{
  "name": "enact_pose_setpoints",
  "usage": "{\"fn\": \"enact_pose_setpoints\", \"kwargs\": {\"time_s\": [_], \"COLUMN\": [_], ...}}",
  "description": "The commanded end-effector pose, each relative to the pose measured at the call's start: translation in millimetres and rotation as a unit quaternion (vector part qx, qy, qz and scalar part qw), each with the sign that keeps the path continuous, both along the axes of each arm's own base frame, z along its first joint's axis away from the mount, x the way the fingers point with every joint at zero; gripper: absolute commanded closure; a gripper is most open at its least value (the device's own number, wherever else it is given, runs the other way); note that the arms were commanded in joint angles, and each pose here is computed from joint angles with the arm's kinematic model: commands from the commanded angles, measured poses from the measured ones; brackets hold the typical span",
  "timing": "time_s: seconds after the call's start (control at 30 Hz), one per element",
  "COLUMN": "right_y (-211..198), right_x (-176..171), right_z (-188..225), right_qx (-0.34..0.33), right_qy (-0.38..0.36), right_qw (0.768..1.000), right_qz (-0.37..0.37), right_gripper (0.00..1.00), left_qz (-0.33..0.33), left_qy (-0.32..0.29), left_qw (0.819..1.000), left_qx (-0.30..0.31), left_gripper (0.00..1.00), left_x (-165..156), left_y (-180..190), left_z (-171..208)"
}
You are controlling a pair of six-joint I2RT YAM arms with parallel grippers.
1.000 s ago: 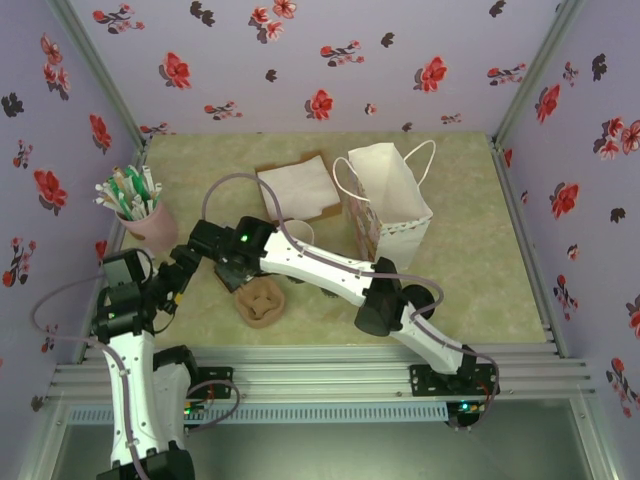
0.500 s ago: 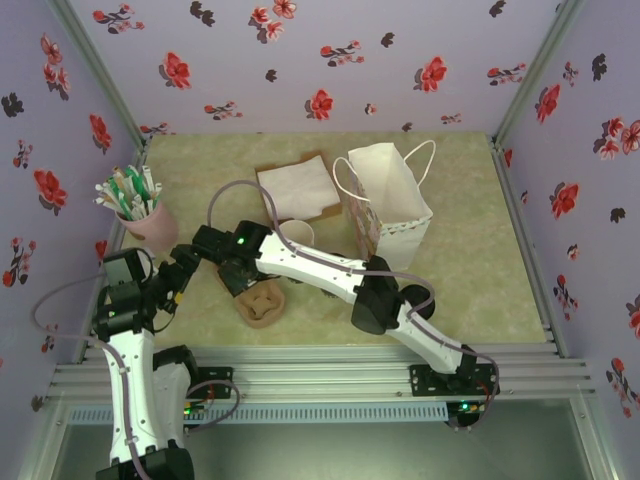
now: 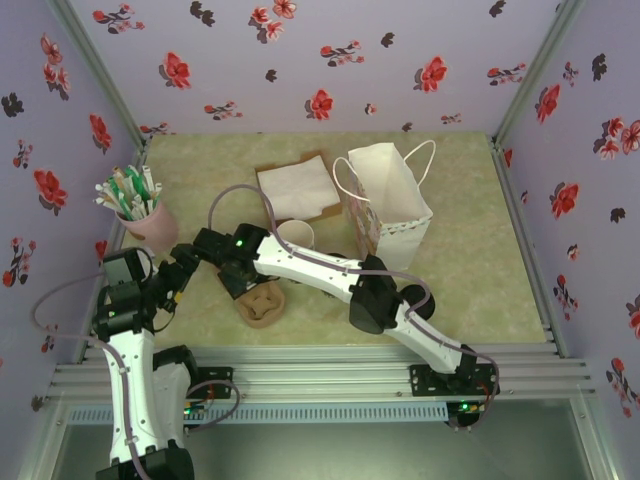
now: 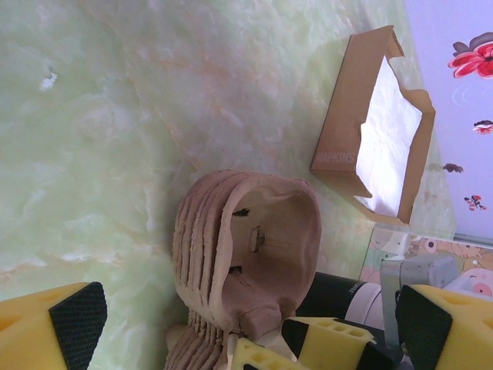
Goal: Pack the takeout coffee
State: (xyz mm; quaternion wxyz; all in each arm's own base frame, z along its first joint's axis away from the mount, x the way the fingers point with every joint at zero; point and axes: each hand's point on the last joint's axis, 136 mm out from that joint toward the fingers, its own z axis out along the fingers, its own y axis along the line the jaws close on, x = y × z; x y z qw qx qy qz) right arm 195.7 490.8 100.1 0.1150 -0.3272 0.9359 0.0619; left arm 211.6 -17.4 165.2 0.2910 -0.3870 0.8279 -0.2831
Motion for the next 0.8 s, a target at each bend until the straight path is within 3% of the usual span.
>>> {"fn": "enact_pose_setpoints", "kwargs": {"time_s": [0.0,0.77], "right_y": [-1.7,-4.3], "right_x": [1.2,5.1], "right_z": [-10.4,-10.2], "right_qx": [-0.006,-0.007], "right_qy": [0.01,0.007], "right_qw": [1.0,1.0], "right_qz": [-0.012,-0.016], "right_gripper": [0.48,0.58], "left_qz": [-0.007,-0.011], "left_qy": [-0.002,-0.005], "left_qw": [1.0,1.0], "left_qx": [0.002,0.0], "left_gripper": [0.01,0.01], "left_x": [0.8,0.5], "left_y": [-0.3,-1.7], "left_z": [-3.0,-3.0]}}
